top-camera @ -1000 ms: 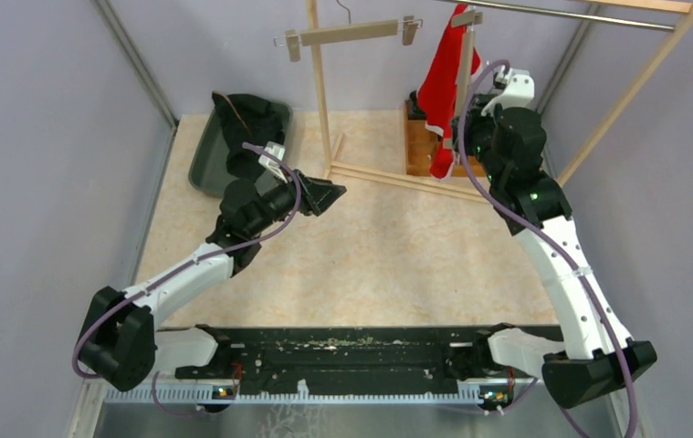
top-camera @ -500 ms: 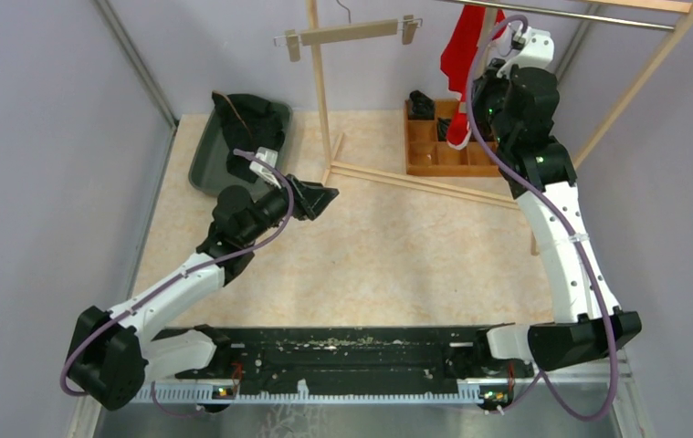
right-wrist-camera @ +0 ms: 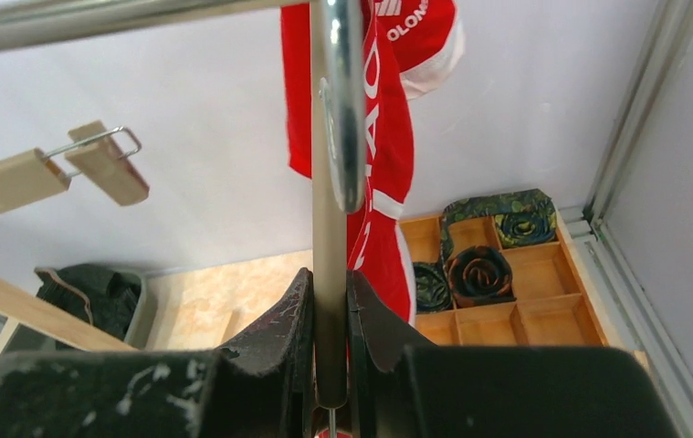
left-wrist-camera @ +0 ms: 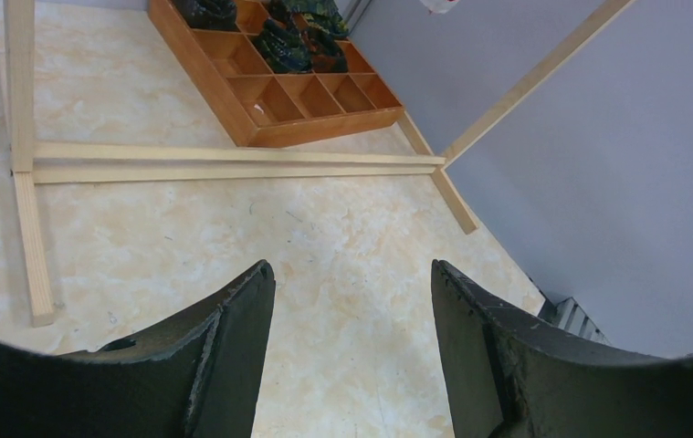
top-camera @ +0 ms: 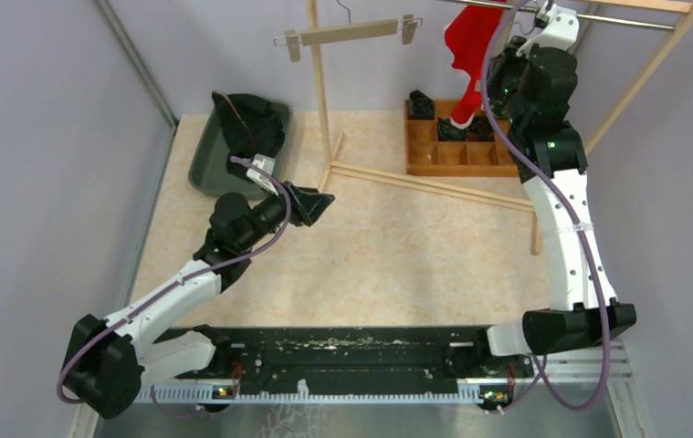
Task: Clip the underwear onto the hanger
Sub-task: Place the hanger at the clothesline.
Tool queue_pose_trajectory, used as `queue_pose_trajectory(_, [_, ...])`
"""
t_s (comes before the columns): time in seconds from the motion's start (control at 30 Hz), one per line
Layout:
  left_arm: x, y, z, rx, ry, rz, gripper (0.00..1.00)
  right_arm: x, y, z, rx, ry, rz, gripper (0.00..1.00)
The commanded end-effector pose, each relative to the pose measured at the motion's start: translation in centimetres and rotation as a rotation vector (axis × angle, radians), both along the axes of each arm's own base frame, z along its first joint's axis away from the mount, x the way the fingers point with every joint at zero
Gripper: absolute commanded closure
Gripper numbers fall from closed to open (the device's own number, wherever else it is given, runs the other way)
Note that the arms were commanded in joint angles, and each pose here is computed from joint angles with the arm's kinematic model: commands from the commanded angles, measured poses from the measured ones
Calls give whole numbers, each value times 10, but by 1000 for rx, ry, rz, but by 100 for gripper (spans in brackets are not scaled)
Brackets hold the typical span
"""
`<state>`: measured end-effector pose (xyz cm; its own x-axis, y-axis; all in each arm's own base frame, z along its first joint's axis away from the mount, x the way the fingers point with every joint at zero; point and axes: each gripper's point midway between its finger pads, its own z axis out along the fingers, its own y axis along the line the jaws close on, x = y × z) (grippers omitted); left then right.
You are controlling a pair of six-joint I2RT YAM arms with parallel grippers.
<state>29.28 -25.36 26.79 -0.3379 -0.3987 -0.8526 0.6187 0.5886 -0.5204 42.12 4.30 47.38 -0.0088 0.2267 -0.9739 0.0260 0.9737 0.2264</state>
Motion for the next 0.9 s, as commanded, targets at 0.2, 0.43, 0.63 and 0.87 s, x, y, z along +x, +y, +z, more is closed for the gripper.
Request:
queue_pose_trajectory(0.2, [-4, 1, 10, 21, -25, -4, 31, 6, -31, 45, 69, -115, -43, 100])
queue_pose_trajectory(0.43, [-3, 1, 9, 25, -21, -1, 31, 17, -48, 34, 93, -95, -56, 100])
queue_pose_trajectory(0.63, [-1, 0, 10, 30, -18, -1, 31, 20, -64, 34, 113, -105, -86, 100])
queue_pose_trajectory(0.87, [3, -3, 11, 39, -12, -5, 31, 23, -86, 30, 141, -103, -124, 100])
